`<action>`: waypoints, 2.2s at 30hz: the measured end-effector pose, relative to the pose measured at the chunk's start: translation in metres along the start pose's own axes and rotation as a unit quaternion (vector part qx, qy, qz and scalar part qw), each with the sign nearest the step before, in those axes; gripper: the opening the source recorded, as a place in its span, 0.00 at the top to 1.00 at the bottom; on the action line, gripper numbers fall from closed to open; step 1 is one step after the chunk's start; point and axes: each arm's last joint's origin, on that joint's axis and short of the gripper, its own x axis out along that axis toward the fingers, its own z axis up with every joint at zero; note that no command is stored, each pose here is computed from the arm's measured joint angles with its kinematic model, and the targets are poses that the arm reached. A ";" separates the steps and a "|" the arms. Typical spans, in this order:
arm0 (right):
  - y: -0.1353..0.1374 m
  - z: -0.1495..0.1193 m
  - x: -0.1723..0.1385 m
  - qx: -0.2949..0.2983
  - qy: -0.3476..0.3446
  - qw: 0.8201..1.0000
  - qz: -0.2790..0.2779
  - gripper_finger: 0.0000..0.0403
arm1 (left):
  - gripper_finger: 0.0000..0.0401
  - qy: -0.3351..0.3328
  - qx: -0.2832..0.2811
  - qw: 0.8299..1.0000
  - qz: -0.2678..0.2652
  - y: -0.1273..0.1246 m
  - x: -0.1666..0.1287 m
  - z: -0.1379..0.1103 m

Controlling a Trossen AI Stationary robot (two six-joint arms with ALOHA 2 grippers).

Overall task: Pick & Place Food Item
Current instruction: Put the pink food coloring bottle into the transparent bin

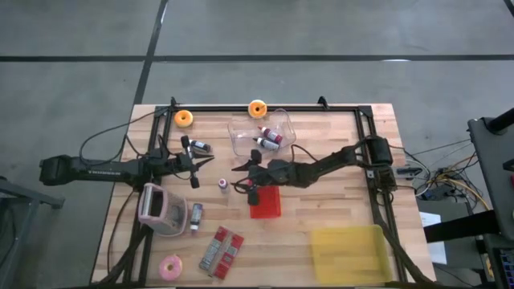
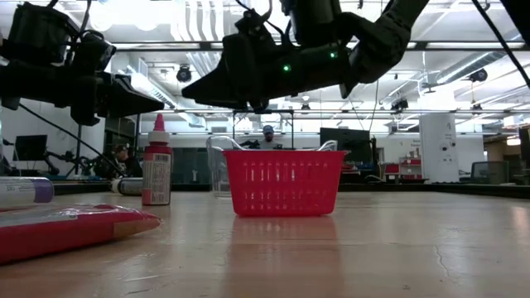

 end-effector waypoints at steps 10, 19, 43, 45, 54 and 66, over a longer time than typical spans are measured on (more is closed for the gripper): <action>0.004 -0.019 0.023 0.002 0.005 1.000 0.010 0.43 | 0.93 -0.001 0.000 1.000 0.000 0.000 0.000 0.000; 0.002 -0.025 0.038 0.006 -0.010 1.000 0.009 0.43 | 0.93 -0.001 0.000 1.000 0.000 0.000 0.000 0.000; 0.002 -0.032 0.050 0.019 0.004 1.000 0.020 0.43 | 0.93 -0.001 0.000 1.000 0.000 0.000 0.000 0.000; 0.001 -0.032 0.052 0.022 0.018 0.999 0.020 0.43 | 0.93 -0.001 0.000 1.000 0.000 0.000 0.000 0.000; -0.001 -0.030 0.055 0.027 0.037 0.999 0.018 0.43 | 0.93 -0.001 0.000 1.000 0.000 0.000 0.000 0.000; -0.002 -0.028 0.058 0.031 0.063 0.997 0.017 0.45 | 0.93 -0.001 0.000 1.000 0.000 0.000 0.000 0.000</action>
